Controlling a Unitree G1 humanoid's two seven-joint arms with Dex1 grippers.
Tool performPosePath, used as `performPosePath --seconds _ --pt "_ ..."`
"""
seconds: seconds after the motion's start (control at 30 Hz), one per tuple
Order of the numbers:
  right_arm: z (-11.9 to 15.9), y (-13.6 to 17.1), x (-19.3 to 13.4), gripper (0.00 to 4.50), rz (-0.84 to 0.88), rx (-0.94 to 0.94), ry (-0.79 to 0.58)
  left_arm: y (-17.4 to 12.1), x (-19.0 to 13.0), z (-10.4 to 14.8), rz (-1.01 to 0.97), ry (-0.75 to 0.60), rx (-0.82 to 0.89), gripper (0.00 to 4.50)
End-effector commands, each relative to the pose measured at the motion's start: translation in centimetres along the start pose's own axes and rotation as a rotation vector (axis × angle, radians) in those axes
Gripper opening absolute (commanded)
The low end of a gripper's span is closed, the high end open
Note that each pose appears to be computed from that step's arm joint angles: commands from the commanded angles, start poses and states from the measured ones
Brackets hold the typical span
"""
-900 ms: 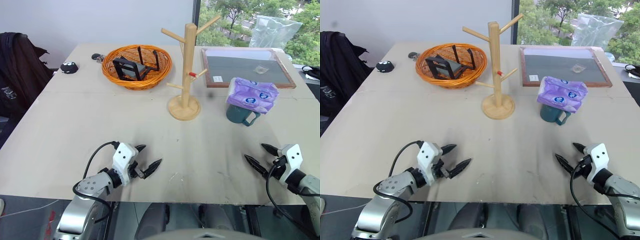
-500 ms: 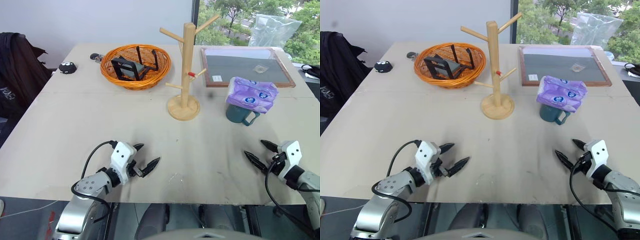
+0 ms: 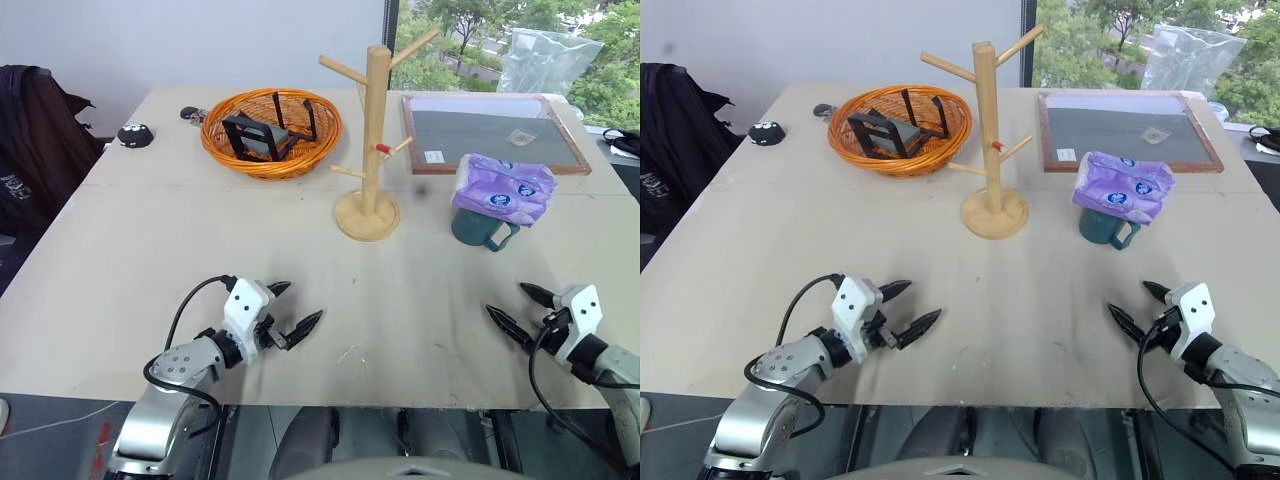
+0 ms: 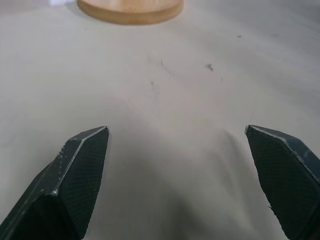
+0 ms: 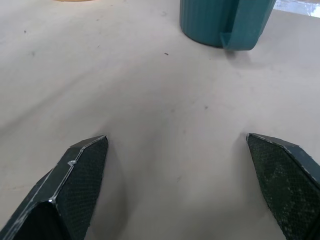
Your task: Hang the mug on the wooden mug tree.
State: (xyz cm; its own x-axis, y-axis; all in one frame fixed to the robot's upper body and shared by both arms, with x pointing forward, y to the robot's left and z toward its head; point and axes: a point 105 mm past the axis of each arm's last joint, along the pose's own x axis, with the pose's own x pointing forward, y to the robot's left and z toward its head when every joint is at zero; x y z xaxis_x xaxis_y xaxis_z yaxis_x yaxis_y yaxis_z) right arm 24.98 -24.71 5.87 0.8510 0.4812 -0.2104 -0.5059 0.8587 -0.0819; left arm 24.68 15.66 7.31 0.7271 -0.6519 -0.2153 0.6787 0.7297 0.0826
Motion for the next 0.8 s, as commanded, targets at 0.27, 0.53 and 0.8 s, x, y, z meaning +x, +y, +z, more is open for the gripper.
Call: performPosePath --seconds 0.27,0.53,0.8 --pt "9.9 -3.2 -3.5 4.47 -0.169 -0.143 -0.183 -0.7 1.5 4.2 -0.127 -0.135 0.042 4.50" --pt "19.5 -0.2 -2.7 4.47 0.043 -0.380 -0.172 -2.7 3.5 9.3 -0.296 -0.253 0.071 4.50" --pt "18.3 0.4 3.4 4.47 0.185 -0.523 -0.071 -4.1 3.3 13.1 -0.399 -0.296 0.157 4.50"
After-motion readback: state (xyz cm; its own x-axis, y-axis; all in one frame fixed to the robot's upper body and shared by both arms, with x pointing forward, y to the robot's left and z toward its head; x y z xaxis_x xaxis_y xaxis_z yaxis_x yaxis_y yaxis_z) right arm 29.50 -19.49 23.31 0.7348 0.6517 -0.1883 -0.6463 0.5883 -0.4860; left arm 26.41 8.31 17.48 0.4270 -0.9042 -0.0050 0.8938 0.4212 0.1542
